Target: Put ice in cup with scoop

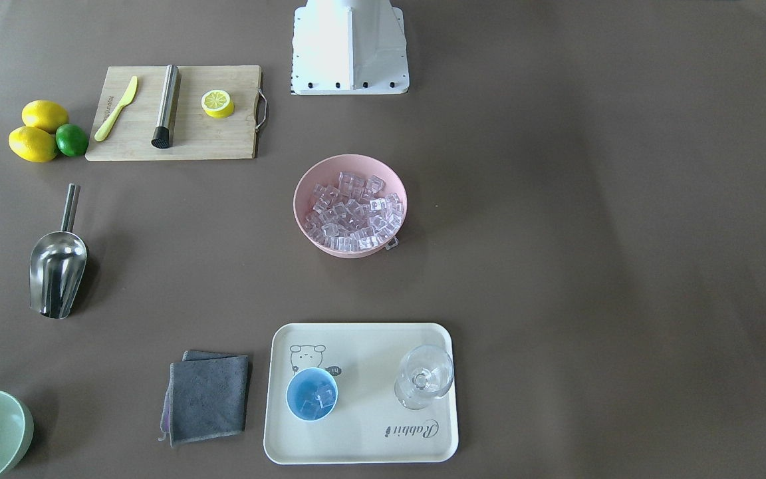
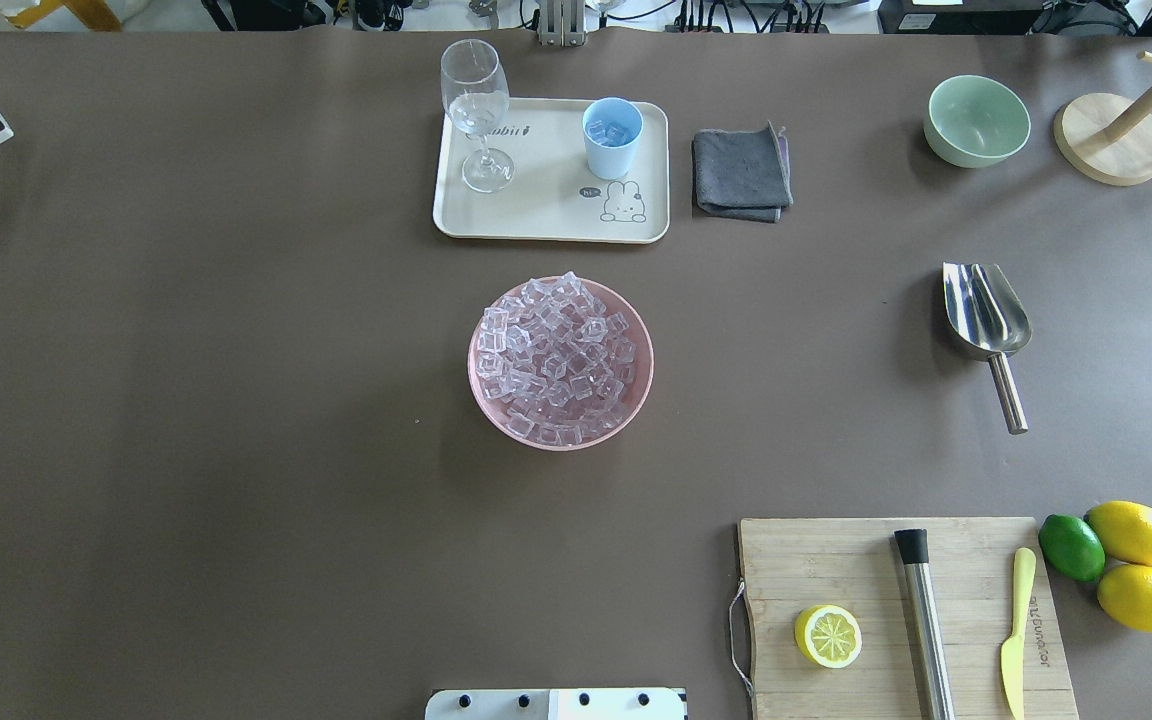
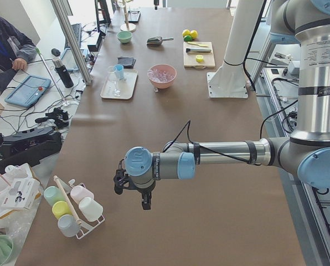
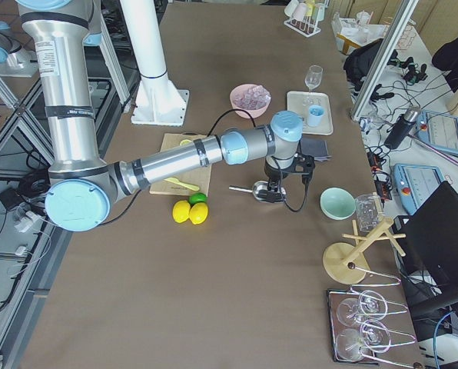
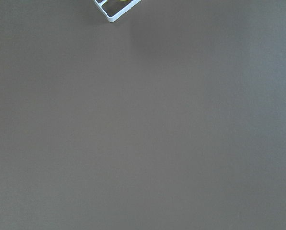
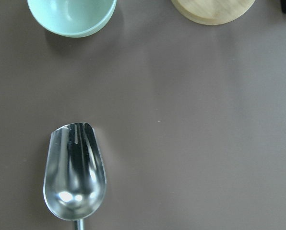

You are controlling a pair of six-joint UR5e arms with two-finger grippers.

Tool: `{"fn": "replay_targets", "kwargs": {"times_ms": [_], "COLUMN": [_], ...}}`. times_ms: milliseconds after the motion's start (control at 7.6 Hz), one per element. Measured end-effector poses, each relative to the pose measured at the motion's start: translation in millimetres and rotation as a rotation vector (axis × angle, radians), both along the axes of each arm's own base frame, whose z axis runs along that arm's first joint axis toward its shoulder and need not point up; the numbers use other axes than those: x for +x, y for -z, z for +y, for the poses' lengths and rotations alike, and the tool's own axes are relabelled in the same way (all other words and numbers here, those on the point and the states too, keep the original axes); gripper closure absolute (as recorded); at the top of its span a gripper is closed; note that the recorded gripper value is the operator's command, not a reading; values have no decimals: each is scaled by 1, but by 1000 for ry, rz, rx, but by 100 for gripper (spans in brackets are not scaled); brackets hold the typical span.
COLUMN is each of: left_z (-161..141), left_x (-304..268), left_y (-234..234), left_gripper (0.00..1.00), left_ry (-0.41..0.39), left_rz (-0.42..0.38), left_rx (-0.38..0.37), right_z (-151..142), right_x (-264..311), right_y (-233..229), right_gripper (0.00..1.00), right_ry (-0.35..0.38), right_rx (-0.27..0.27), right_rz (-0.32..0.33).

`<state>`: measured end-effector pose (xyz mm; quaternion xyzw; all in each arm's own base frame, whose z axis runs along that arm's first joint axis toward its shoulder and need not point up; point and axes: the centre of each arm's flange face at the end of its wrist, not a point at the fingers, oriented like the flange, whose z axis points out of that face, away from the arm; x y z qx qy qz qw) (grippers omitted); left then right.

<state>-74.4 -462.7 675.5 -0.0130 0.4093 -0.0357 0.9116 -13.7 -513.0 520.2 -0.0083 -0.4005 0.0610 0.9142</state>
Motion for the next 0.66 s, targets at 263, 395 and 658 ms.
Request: {"fn": "replay_targets", "kwargs": {"times_ms": [263, 395, 658], "left_z": [-1, -1, -1], "left_x": [1, 1, 2], "left_y": [-1, -2, -2], "left_gripper": [2, 2, 2], "left_ry": [-2, -2, -4], "left_rz": [0, 0, 0], "left_rx": [-3, -5, -4], "right_z": [24, 34, 46], "right_x": [67, 82, 89], "right_y": [-65, -94, -127], "right_gripper": [0, 0, 0], "right_ry": [88, 120, 141], "right_rx": [43, 25, -22], "right_rz": [15, 12, 9]}}
